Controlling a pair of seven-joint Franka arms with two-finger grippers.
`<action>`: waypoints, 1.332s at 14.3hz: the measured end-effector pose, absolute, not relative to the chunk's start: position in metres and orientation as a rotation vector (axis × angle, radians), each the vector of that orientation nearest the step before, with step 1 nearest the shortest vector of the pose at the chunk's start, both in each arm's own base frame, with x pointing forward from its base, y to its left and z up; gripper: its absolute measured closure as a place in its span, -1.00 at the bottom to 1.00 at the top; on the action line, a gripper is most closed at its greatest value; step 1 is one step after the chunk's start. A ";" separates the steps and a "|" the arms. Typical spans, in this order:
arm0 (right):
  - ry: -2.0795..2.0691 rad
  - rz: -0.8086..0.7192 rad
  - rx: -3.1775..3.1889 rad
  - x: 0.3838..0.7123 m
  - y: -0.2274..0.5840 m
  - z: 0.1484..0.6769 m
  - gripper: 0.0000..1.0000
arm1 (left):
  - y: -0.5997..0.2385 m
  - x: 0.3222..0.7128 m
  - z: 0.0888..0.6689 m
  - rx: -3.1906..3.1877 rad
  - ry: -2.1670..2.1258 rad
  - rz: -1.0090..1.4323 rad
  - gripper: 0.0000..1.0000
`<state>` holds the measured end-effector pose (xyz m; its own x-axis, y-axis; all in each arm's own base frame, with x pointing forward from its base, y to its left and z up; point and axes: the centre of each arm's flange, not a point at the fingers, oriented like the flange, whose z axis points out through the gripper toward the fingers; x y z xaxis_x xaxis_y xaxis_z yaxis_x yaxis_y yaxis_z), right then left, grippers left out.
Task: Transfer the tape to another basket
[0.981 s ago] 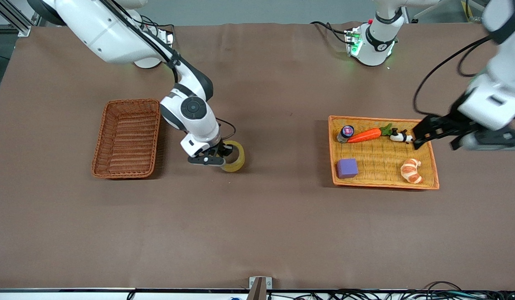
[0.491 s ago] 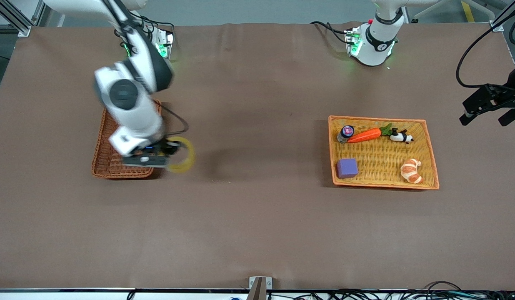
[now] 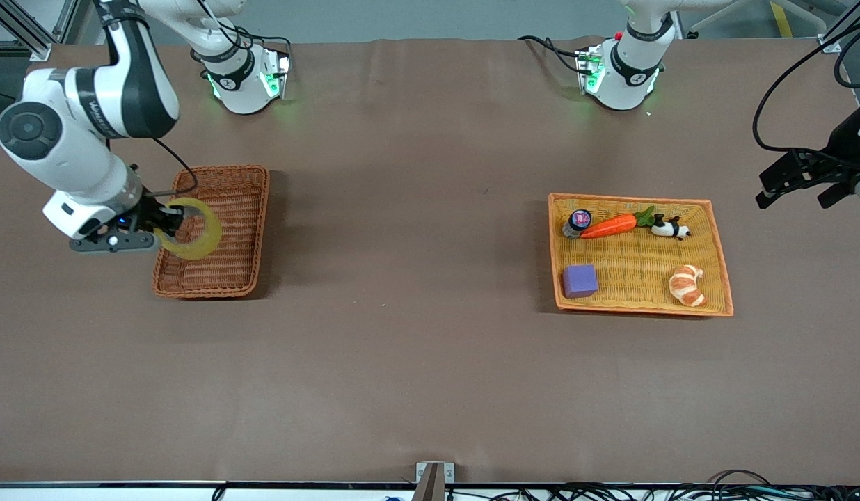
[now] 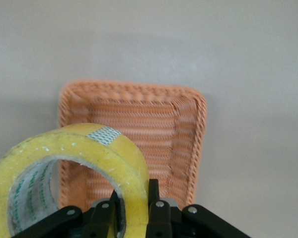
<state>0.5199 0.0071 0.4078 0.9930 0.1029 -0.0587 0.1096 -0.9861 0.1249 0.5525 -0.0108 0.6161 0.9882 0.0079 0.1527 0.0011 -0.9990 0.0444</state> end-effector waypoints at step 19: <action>0.187 -0.063 3.071 0.444 -0.017 0.223 0.30 | -0.041 0.561 0.585 3.138 0.000 0.077 -1.00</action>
